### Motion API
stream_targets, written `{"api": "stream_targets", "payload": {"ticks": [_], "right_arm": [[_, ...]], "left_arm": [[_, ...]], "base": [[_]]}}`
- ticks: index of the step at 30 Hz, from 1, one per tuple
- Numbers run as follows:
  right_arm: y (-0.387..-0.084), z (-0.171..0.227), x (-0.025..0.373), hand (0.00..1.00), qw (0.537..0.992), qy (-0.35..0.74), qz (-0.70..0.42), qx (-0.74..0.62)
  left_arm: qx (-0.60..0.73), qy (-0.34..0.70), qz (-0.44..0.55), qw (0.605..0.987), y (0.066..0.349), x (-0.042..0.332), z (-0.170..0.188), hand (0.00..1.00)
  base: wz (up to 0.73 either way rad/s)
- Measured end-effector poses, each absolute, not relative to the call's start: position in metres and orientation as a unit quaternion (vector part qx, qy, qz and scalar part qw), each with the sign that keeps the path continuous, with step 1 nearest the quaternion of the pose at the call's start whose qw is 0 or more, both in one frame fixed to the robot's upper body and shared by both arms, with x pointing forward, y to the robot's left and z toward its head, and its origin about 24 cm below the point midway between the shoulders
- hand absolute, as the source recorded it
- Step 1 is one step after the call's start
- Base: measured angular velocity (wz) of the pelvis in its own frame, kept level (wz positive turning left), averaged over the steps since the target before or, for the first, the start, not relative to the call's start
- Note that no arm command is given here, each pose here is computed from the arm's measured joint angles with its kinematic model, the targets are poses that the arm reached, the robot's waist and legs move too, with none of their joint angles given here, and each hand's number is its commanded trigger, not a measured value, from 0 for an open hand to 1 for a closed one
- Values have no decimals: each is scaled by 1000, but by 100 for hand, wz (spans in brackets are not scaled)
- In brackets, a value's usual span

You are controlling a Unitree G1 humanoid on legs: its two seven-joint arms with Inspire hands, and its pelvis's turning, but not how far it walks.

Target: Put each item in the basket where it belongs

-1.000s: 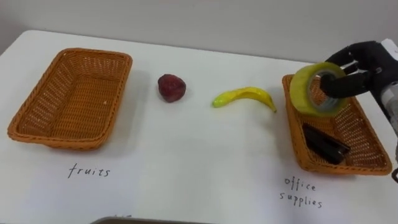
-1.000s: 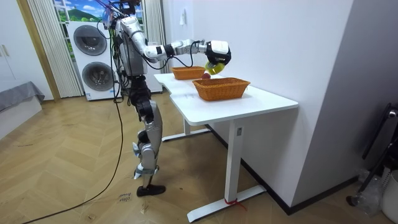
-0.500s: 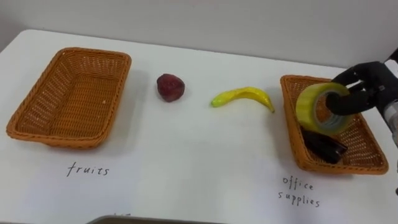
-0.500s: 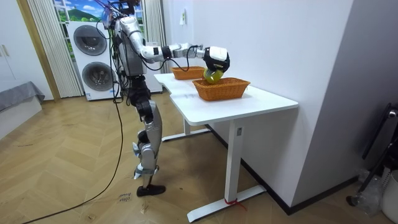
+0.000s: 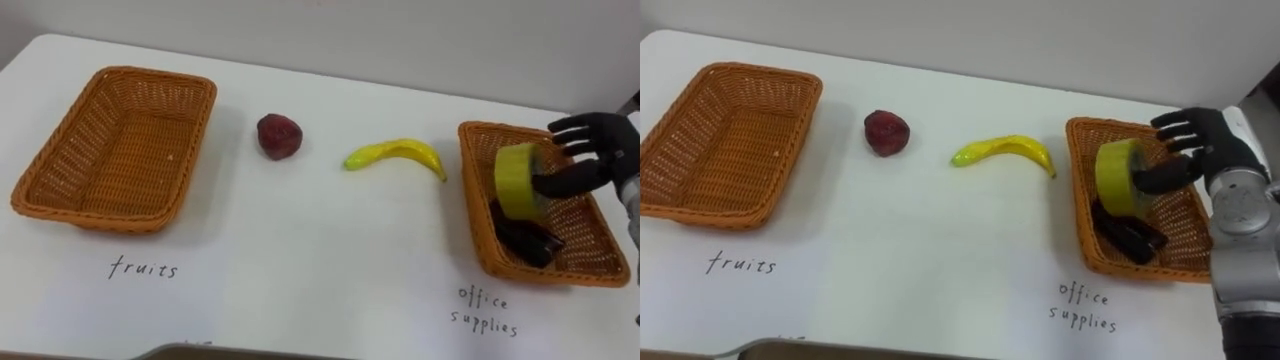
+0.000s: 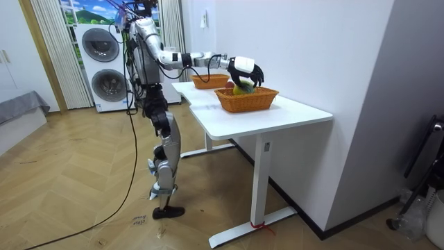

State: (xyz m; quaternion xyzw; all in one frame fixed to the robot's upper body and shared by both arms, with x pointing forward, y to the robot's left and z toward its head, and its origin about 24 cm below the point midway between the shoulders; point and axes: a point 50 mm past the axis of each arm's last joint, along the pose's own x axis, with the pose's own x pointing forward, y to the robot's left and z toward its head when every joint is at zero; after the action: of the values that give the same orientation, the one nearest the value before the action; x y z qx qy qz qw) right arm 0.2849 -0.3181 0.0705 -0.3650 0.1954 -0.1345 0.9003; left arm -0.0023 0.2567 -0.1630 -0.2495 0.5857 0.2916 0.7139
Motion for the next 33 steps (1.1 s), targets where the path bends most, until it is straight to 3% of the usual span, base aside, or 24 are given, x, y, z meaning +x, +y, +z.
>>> {"api": "stream_targets", "payload": {"ticks": [17, 33], "right_arm": [[-319, 69, 284, 0, 899, 194, -139, -368], [-299, 115, 290, 0, 905, 81, -151, -389]], "left_arm": [[-254, 594, 287, 707, 251, -6, -165, 0], [-255, 584, 302, 709, 256, -4, -163, 0]], "base": [[-1], [0]]}}
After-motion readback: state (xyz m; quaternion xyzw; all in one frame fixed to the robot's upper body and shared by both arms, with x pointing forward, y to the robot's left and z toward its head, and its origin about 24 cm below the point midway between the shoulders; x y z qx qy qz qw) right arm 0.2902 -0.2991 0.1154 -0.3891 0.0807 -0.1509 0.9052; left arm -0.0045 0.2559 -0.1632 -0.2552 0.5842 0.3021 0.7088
